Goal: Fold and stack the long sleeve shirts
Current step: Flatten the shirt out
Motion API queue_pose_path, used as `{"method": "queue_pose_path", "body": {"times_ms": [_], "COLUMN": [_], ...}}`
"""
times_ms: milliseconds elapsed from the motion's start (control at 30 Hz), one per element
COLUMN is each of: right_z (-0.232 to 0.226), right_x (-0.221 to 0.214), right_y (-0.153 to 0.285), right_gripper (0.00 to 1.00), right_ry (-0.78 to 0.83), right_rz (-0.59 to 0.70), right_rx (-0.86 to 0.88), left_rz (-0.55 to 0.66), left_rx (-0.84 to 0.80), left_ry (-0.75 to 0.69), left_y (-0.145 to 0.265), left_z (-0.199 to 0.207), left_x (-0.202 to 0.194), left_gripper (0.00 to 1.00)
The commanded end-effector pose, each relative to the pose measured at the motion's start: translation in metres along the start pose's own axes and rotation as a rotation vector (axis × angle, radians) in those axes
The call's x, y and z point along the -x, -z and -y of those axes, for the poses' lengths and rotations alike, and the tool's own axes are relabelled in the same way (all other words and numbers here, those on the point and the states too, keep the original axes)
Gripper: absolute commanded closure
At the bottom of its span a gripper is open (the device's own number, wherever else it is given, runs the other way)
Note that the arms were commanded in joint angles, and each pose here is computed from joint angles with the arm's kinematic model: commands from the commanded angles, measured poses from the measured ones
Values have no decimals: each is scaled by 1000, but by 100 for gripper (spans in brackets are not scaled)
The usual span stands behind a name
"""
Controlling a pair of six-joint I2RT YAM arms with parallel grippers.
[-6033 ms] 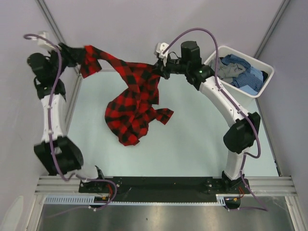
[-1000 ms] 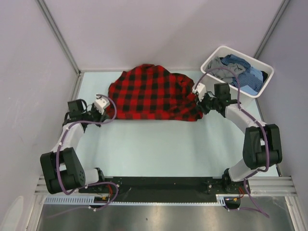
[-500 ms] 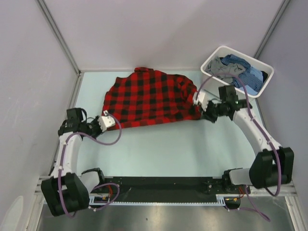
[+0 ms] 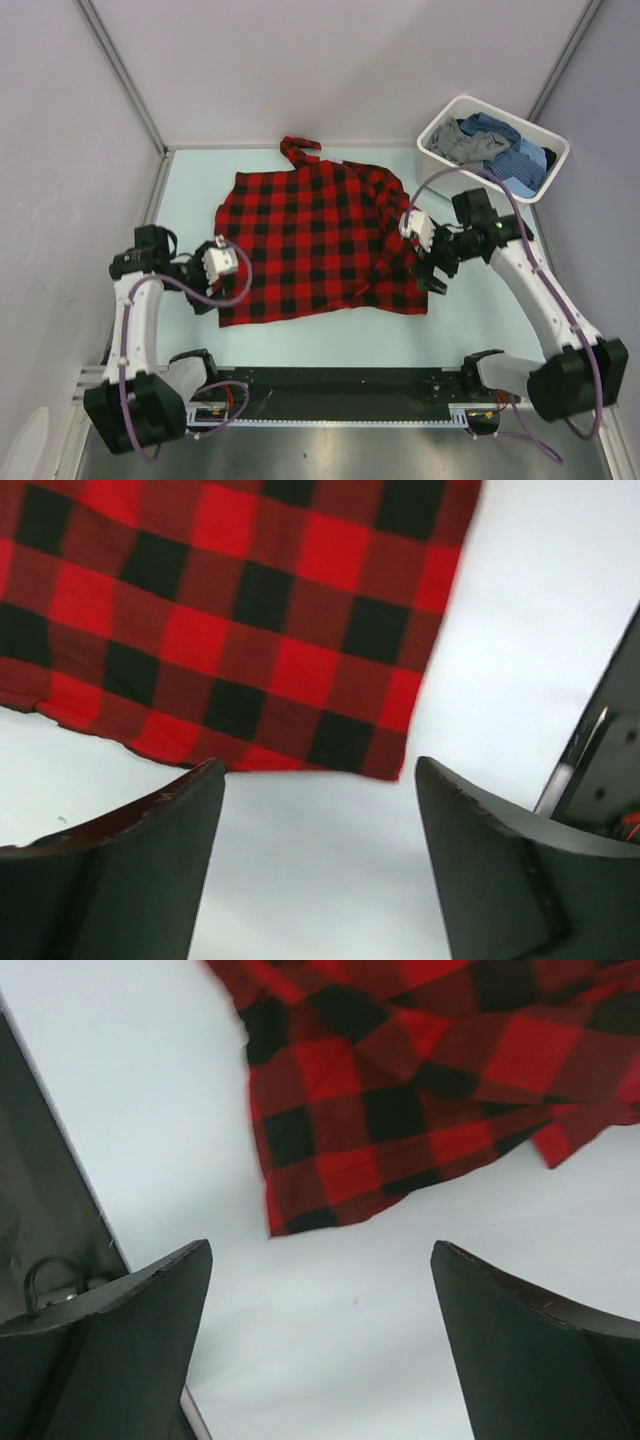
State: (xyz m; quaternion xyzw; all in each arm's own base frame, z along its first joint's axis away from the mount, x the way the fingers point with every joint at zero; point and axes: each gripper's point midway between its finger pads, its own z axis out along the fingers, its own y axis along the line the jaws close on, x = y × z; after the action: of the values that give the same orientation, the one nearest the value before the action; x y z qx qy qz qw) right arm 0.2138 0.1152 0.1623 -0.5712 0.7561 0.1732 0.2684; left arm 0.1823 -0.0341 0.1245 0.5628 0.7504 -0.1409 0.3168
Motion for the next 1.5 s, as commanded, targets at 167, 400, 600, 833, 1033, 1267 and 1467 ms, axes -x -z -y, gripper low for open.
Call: {"method": "queue_pose_path", "body": {"times_ms": [167, 400, 600, 833, 1033, 1267, 1467], "right_z": [148, 203, 198, 186, 114, 32, 52], "right_x": [53, 45, 32, 53, 131, 159, 119], "right_y": [-65, -96, -122, -103, -57, -125, -86], "right_gripper": [18, 21, 29, 99, 100, 93, 0], "right_ry": [-543, -675, -713, -659, -417, -80, -252], "right_rz": [106, 66, 18, 57, 266, 164, 106], "right_rx": [-162, -270, -220, -174, -67, 40, 144], "left_rz": [305, 334, 336, 339, 344, 325, 190], "left_rx": [103, 228, 269, 291, 289, 262, 237], "left_ry": [413, 373, 361, 347, 363, 427, 453], "left_y": [6, 15, 22, 28, 27, 17, 0], "left_z": [-93, -111, -116, -123, -125, -135, -129], "left_x": [70, 76, 79, 83, 84, 75, 41], "left_gripper": [12, 11, 9, 9, 11, 12, 11]}}
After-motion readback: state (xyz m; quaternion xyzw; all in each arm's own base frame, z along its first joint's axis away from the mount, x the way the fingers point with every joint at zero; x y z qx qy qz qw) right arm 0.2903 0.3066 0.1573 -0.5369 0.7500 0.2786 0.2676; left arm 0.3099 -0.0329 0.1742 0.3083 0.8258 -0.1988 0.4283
